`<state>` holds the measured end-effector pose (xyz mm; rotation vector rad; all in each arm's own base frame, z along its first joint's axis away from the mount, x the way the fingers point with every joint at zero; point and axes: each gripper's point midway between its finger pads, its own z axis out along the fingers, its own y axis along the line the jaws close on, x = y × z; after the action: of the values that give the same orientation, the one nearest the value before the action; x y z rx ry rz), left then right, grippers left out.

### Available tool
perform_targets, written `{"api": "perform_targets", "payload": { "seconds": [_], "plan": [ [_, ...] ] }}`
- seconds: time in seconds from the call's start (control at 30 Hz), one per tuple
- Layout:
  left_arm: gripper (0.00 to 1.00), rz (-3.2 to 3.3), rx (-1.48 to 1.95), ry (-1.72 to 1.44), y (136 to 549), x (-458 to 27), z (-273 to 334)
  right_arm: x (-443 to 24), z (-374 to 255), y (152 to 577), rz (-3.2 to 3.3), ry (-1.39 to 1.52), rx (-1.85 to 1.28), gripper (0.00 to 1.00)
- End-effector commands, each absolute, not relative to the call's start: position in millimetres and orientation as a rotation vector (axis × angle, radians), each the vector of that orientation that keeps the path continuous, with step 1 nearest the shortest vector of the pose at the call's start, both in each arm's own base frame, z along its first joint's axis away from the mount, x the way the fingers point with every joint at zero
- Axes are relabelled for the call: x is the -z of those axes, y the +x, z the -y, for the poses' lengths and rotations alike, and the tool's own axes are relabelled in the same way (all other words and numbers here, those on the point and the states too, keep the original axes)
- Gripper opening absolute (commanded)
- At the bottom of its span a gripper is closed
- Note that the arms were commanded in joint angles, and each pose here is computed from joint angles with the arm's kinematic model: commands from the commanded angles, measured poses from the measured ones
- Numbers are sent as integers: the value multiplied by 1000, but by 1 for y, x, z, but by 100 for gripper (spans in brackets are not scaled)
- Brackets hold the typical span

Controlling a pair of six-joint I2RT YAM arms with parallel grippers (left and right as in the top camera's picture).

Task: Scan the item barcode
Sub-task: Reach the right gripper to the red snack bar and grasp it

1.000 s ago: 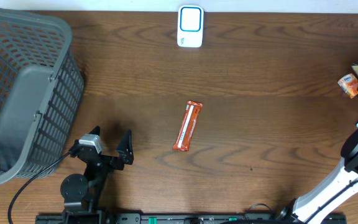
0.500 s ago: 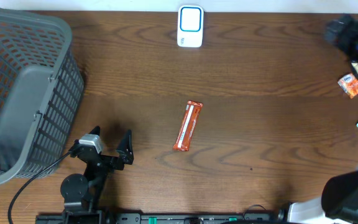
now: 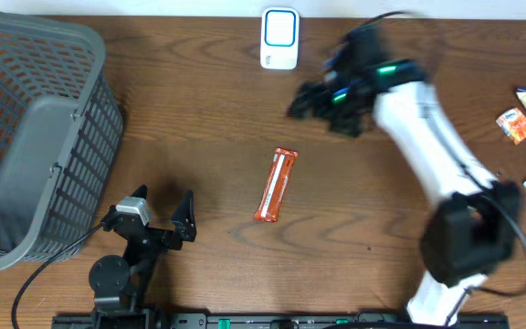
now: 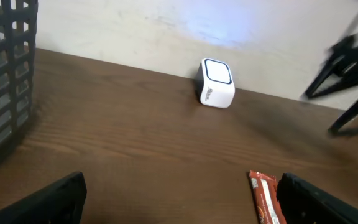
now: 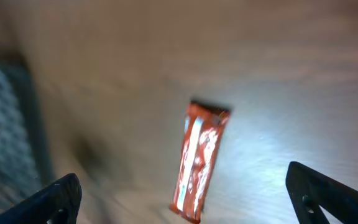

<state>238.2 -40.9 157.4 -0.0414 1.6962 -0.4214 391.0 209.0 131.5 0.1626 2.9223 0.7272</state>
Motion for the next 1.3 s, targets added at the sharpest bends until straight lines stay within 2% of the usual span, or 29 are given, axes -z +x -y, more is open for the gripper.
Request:
{"api": "perform_targets", "payload": {
  "seconds": [0.0,0.23,0.43,0.63,1.0,1.27],
  "plan": [
    [98,-1736,433,-42,238,-141,42,-86,-238,369,-3027,7,-534,99],
    [98,-1736,433,-42,238,-141,42,-32,-263,341,-3078,-24,-153,86],
    [98,-1736,433,-42,238,-141,42,-26,-272,327,-3015,-73,52,82],
    [98,-1736,433,-42,238,-141,42,-23,-272,320,-2917,-135,220,86],
    [98,-1736,433,-42,238,-141,42,6,-265,315,-2908,-77,210,77],
    [98,-1736,433,-42,238,-141,42,8,-261,332,-2914,13,120,83]
  ]
}}
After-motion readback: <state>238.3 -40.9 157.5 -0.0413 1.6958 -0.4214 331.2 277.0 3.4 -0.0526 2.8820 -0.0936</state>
